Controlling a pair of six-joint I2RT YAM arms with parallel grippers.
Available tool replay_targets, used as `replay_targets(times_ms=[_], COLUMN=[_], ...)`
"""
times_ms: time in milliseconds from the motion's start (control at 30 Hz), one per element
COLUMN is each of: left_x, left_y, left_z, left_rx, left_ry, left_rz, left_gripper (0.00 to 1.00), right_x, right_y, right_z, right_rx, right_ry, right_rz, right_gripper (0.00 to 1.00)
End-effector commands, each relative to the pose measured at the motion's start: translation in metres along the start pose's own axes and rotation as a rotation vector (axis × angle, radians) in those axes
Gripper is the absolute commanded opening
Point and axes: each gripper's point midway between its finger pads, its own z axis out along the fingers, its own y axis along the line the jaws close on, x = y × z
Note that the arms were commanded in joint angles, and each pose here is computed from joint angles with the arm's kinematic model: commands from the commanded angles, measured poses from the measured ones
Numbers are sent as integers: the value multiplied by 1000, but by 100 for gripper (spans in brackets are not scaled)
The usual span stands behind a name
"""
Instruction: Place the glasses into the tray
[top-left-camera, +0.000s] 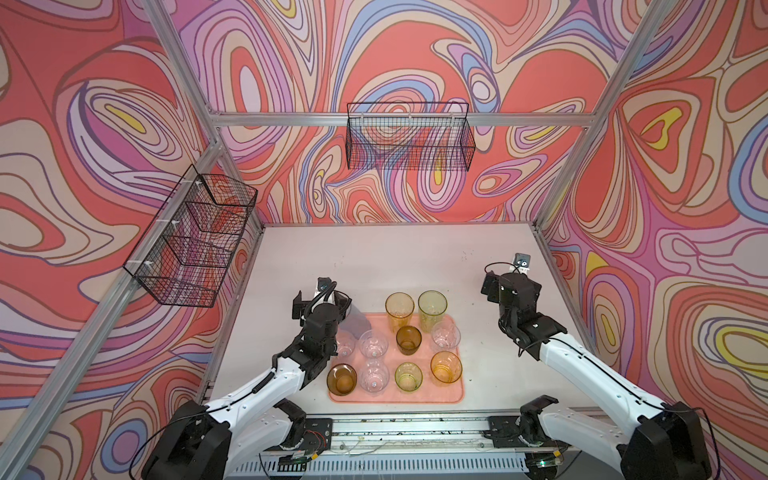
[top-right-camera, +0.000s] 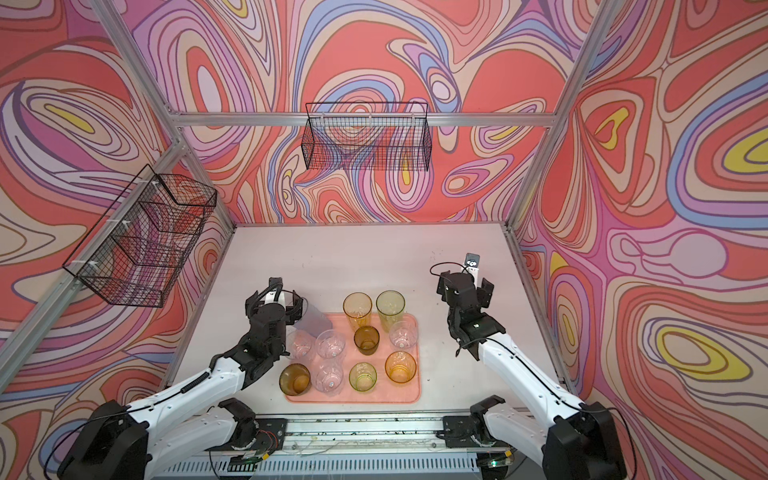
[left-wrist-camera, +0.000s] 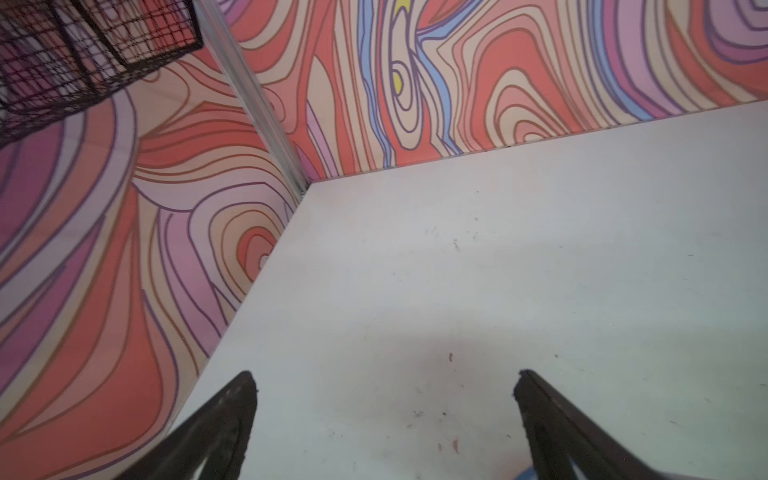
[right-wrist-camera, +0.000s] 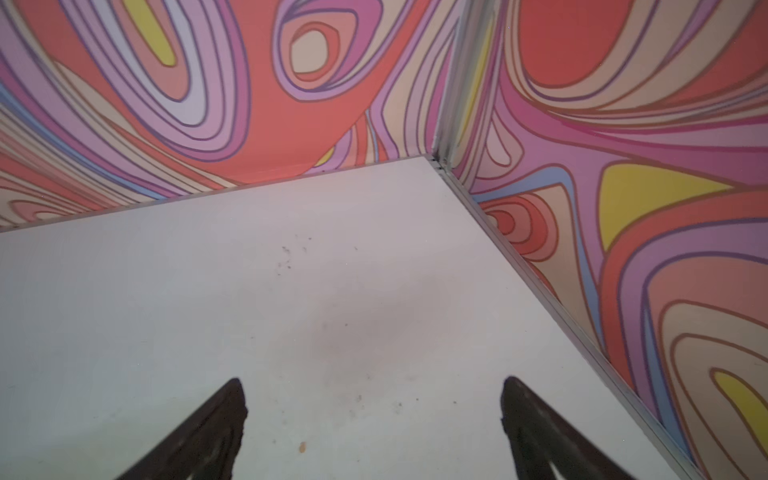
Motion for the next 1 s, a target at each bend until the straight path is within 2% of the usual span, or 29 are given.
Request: replay_targets(times_ms=[0,133,200,367,533,667,733,833,900,967], left_x=[-14,-1,1,4,1,0,5,8,14,15], left_y=[25,30,22,9,3,1,8,29,34,28], left_z=[4,10,11,15,14,12,8,-5,-15,-25], left_rx=[-99,-105,-64,-1,40,67,44,-50,-66,-20], left_ry=[-94,-68,-61,-22,-11,18,98,245,350,439], left_rz=[-39,-62,-59,-44,-52,-81,-115,-224,-279,-299], left_gripper=[100,100,100,100,100,100,100,100,100,100], right_x=[-3,20,23,24,22,12,6,1,-6,-9], right_y=[-39,-53,-52,-38,-34,-16,-8,9,29,52], right_z=[15,26,31,44,42,38,35,25,13,-4], right_rx=[96,83,88,49,34,-53,-82,-167,-285,-426], right_ry=[-109,-108,-103,-36,3,95,164,263,322,407], right_rz=[119,151,162,143,148,142,134,138,141,150], right_gripper=[98,98,98,98,98,95,94,95,95,95])
